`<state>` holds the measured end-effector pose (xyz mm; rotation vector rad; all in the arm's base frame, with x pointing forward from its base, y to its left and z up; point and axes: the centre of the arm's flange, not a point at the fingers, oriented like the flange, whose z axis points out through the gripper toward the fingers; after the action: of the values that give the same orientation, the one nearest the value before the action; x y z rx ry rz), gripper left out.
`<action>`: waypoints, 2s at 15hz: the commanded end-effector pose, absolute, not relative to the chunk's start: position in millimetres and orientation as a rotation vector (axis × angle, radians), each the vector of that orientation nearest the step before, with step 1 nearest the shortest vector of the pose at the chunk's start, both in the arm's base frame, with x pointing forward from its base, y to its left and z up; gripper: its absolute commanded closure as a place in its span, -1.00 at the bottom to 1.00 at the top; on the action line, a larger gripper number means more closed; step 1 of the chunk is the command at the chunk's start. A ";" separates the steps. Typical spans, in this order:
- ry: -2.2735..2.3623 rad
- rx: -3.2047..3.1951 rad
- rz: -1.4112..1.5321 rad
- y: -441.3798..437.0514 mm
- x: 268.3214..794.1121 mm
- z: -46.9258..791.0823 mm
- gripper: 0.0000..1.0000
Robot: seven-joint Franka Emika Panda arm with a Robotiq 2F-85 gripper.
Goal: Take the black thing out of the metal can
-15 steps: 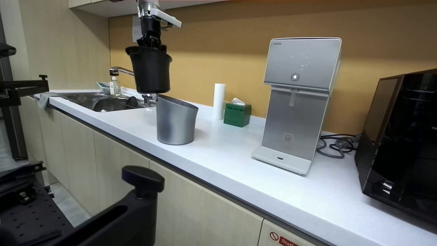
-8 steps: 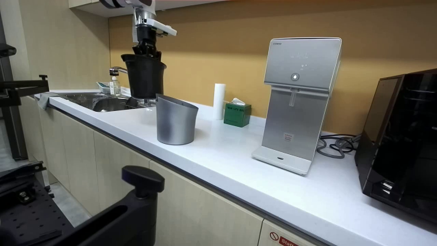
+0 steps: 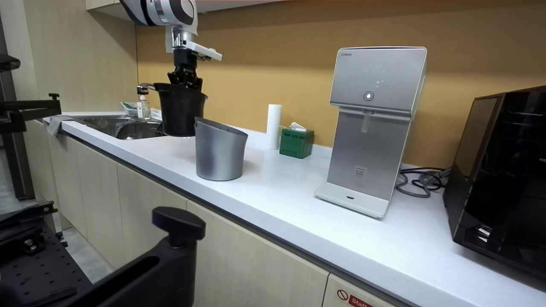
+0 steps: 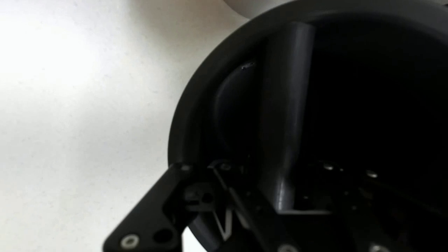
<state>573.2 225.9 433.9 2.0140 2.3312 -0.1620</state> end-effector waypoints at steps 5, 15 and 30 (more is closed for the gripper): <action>2.280 2.097 -0.102 219.8 578.1 396.2 0.84; 2.243 2.129 -0.031 203.6 582.7 367.4 0.84; 2.249 2.092 -0.078 205.8 581.5 356.8 -0.56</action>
<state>584.8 202.2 345.4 2.0865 2.2861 -0.0652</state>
